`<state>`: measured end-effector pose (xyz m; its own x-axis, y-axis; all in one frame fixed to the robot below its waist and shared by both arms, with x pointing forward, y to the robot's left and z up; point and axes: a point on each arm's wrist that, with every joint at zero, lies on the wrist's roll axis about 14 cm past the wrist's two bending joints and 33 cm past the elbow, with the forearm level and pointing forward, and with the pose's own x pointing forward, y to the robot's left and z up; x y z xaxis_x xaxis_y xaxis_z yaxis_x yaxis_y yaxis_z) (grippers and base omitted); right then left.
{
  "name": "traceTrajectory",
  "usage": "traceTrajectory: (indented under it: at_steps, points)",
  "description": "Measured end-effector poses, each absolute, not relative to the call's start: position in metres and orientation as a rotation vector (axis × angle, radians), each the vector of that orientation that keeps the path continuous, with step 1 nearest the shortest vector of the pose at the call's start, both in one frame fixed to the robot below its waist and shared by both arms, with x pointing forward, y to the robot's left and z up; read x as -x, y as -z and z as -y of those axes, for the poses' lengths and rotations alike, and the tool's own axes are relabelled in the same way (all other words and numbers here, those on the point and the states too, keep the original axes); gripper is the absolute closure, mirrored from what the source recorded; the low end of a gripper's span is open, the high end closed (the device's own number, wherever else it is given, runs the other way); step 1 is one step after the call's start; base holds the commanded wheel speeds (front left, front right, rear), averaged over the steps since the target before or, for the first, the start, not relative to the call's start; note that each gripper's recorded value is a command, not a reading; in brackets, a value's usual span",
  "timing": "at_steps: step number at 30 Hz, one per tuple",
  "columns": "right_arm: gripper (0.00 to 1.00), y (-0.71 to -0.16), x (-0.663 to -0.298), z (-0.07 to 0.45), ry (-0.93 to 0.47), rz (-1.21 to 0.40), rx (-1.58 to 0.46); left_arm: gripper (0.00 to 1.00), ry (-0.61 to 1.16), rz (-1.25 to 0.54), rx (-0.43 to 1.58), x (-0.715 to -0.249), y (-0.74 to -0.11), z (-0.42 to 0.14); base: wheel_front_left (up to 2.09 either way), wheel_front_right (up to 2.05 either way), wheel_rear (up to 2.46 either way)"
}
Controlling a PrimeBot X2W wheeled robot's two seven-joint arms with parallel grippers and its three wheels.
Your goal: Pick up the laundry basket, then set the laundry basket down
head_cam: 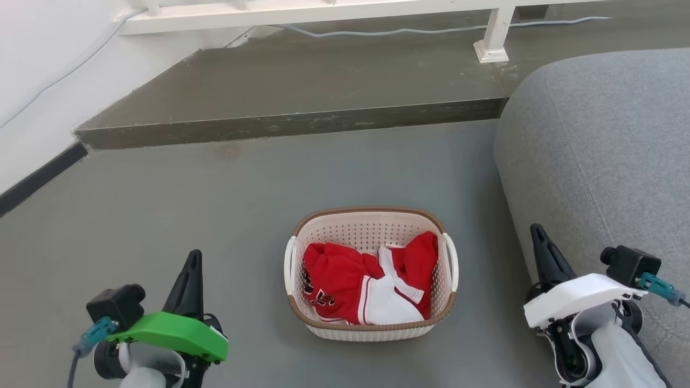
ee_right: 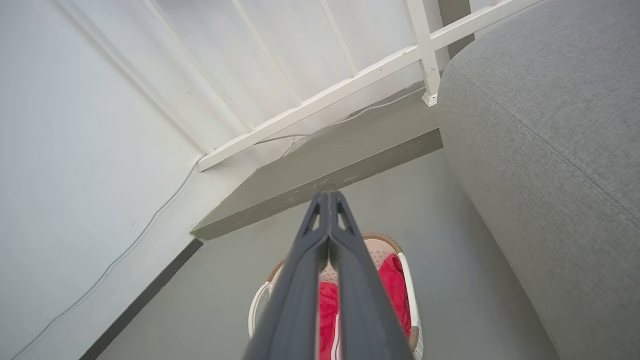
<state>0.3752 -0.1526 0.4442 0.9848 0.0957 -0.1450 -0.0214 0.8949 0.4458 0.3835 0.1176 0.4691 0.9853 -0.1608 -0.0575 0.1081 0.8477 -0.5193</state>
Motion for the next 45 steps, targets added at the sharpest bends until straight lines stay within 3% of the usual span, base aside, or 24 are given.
traceTrajectory:
  at_steps: [45]
  points:
    - [1.0,-0.454,-0.379,0.181,0.076,-0.164,-0.975,1.0,0.002,-0.145,1.012,-0.384,-0.468,-0.153,0.0,0.0,0.0]
